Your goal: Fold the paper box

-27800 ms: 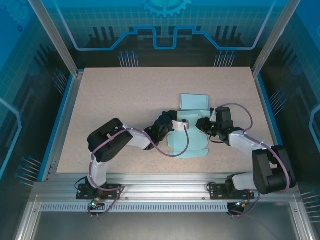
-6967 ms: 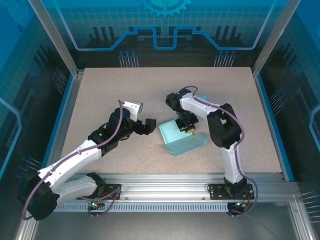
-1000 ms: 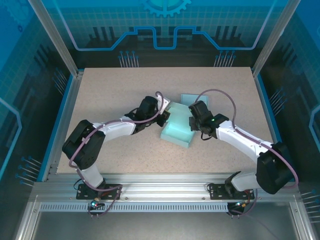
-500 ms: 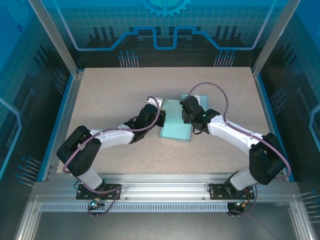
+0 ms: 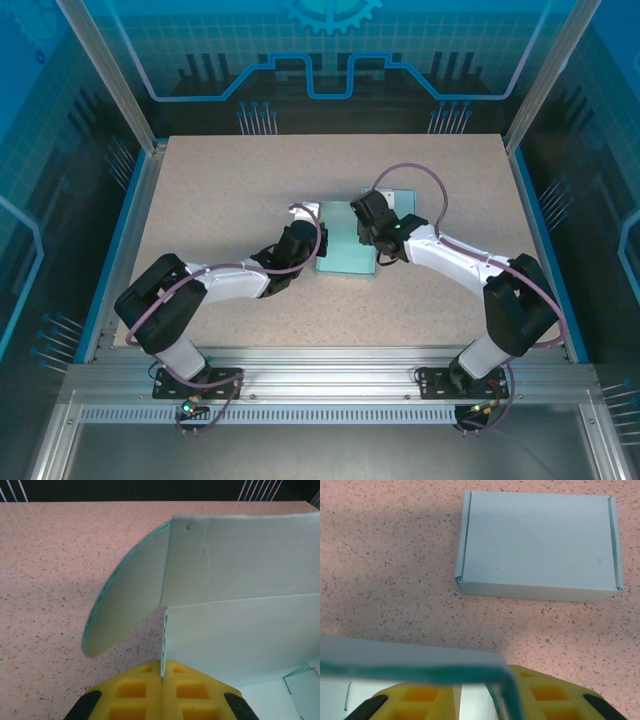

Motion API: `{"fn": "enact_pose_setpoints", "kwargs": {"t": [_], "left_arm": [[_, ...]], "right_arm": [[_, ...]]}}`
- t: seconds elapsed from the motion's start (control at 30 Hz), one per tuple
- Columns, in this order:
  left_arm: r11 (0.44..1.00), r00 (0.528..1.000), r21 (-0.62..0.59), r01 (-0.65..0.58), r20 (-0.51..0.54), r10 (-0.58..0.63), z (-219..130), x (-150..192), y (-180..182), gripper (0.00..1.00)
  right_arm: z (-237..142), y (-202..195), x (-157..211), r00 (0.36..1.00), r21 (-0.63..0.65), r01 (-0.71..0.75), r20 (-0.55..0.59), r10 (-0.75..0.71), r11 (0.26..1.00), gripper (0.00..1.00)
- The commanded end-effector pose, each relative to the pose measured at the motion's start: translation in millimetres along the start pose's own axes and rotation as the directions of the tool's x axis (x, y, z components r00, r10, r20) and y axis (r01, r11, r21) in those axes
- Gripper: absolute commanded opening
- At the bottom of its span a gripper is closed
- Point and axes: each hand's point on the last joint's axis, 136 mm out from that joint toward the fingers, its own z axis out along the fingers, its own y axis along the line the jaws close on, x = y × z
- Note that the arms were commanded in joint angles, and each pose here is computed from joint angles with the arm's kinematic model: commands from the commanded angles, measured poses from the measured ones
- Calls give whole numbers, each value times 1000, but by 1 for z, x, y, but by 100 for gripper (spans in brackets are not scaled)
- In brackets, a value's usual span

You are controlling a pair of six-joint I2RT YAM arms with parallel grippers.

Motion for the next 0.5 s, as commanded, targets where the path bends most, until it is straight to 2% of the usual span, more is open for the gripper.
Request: {"fn": "enact_pose_setpoints", "kwargs": {"t": [0.0,0.17,0.3,0.47], "left_arm": [[1000,996,-25,16,89,-14,-8,-24,1,0],[1000,996,-27,15,89,-12,-8,-23,1,0],[999,996,-17,32,82,-30,-6,-18,-2,0],[999,995,-13,48,84,-47,-4,-9,-11,0]], "right_arm": [[-5,8,-5,1000,5,-22,12,22,1000,31],[-4,7,-5,999,12,-32,7,32,999,28],[0,12,0,998,-8,-58,-4,58,998,20],[3,25,2,993,-68,-122,-1,122,990,20]]}}
